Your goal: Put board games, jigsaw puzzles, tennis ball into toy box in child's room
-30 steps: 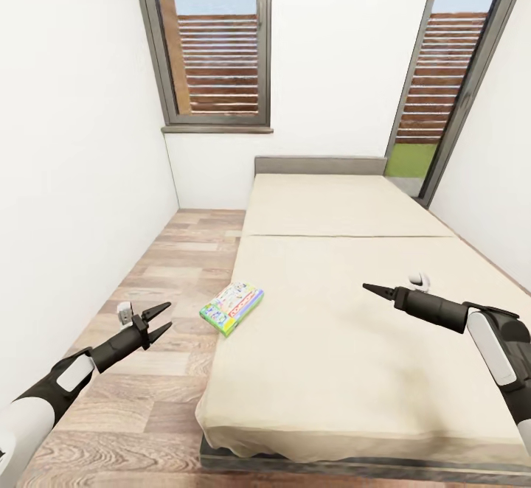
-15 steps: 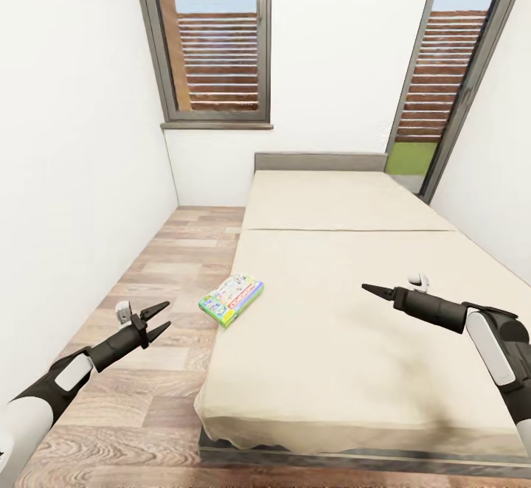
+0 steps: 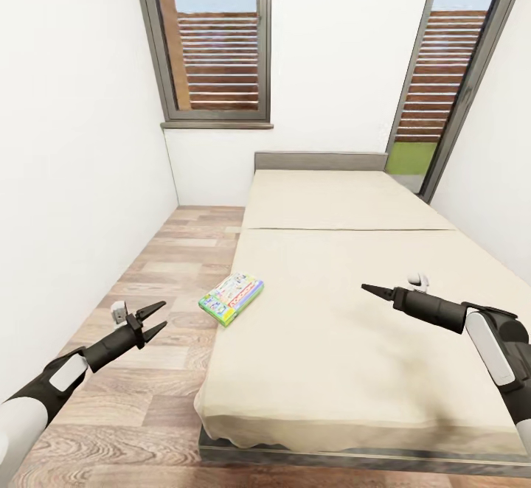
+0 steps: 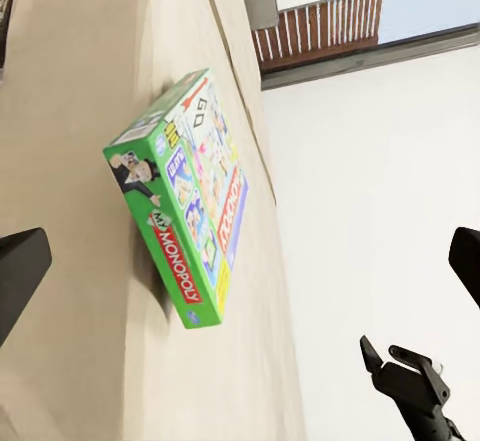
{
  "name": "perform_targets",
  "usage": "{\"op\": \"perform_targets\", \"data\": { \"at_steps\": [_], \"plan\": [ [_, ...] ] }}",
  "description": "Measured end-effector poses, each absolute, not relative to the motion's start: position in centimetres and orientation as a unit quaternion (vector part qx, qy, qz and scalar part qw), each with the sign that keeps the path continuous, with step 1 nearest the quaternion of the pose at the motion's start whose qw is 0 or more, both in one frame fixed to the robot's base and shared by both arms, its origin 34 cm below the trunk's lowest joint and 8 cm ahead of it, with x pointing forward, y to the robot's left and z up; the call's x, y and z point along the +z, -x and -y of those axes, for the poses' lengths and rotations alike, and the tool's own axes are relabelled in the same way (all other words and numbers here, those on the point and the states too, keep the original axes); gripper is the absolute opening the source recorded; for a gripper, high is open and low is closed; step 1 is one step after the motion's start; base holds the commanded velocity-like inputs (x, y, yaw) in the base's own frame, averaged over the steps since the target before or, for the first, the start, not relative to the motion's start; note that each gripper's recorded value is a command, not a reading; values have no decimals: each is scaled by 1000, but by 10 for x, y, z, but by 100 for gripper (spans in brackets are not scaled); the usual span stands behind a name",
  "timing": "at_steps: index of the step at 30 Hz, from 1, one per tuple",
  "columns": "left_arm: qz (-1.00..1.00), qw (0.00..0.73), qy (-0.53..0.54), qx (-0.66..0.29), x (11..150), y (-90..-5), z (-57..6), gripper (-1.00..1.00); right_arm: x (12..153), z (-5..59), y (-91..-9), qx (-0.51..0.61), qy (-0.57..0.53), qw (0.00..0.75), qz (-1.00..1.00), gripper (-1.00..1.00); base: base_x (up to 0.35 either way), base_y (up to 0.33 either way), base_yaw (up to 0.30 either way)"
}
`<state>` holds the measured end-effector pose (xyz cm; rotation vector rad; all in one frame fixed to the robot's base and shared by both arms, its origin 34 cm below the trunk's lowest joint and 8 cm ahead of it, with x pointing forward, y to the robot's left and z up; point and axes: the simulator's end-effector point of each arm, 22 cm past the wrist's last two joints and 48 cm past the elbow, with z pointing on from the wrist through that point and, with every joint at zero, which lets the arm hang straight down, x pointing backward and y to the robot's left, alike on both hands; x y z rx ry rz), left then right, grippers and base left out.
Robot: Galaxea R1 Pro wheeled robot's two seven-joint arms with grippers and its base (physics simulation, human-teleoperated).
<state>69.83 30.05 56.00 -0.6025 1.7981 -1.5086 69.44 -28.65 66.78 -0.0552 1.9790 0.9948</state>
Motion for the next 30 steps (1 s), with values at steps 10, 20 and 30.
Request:
{"op": "perform_targets", "data": {
  "at_steps": [10, 20, 30],
  "plan": [
    [-696, 352, 232, -581, 549, -696, -302, 100, 656, 287, -692, 402, 22, 446, -799, 100, 0, 0, 0],
    [-698, 355, 233, -577, 527, -691, -305, 100, 634, 286, -686, 402, 23, 446, -799, 100, 0, 0, 0],
    [-698, 366, 232, -570, 527, -695, -307, 100, 634, 286, -685, 403, 23, 446, -799, 100, 0, 0, 0]
  ]
}}
